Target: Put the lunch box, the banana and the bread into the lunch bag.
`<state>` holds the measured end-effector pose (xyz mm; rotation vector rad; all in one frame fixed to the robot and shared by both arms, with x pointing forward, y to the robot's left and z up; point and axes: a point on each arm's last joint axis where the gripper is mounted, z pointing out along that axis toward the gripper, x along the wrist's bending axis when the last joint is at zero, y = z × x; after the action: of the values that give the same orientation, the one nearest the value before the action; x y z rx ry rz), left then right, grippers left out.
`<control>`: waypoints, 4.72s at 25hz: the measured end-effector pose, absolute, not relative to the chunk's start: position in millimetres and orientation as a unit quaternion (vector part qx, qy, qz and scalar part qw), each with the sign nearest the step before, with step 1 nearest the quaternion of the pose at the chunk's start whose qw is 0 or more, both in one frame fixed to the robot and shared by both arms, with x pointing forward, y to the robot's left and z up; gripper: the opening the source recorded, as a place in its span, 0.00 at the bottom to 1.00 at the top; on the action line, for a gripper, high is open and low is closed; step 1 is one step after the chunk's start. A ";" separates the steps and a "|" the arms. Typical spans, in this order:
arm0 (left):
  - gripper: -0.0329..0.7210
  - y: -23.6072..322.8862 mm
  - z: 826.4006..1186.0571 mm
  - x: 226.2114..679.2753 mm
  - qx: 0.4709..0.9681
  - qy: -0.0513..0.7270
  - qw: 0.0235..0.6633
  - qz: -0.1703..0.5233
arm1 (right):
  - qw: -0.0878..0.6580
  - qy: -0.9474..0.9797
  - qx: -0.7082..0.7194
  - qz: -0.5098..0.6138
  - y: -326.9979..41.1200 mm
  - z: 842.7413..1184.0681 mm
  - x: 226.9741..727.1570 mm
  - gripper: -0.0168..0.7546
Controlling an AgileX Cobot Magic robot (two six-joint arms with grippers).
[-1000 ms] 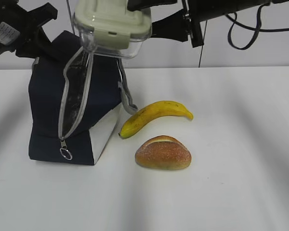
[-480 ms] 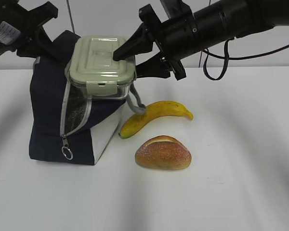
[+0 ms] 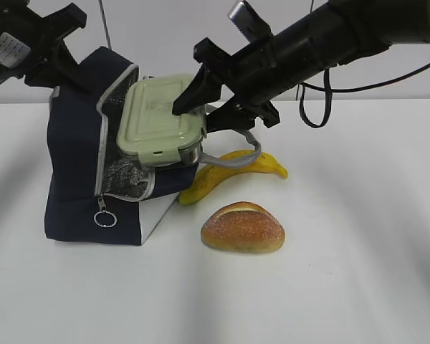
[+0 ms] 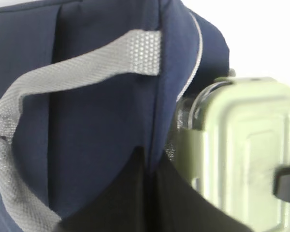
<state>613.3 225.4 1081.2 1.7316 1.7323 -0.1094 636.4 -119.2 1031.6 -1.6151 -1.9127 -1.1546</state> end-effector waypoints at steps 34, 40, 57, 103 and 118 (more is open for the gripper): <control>0.04 225.1 1080.7 612.0 0.667 0.664 0.334 -0.047 | 0.158 -0.710 -0.604 -0.327 -10.3 969.1 685.8 0.53; 0.04 225.3 1080.8 612.3 0.667 0.664 0.334 -0.046 | 0.181 -0.689 -0.604 -0.357 -2.5 960.6 689.5 0.53; 0.04 225.6 1080.1 612.1 0.669 0.664 0.331 -0.045 | 0.216 -0.710 -0.574 -0.346 -9.7 975.4 690.4 0.75; 0.04 227.0 1078.9 611.3 0.676 0.663 0.321 -0.041 | -0.087 -0.839 -0.518 -0.144 -172.8 1089.0 633.5 0.72; 0.04 227.3 1078.6 611.1 0.677 0.662 0.318 -0.040 | -0.084 -0.897 -0.419 -0.112 -165.0 1031.4 661.1 0.71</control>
<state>611.1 227.3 1078.6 1.7815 1.7417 -0.1039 661.1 -165.0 1031.4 -1.3913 -2.9793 -0.3711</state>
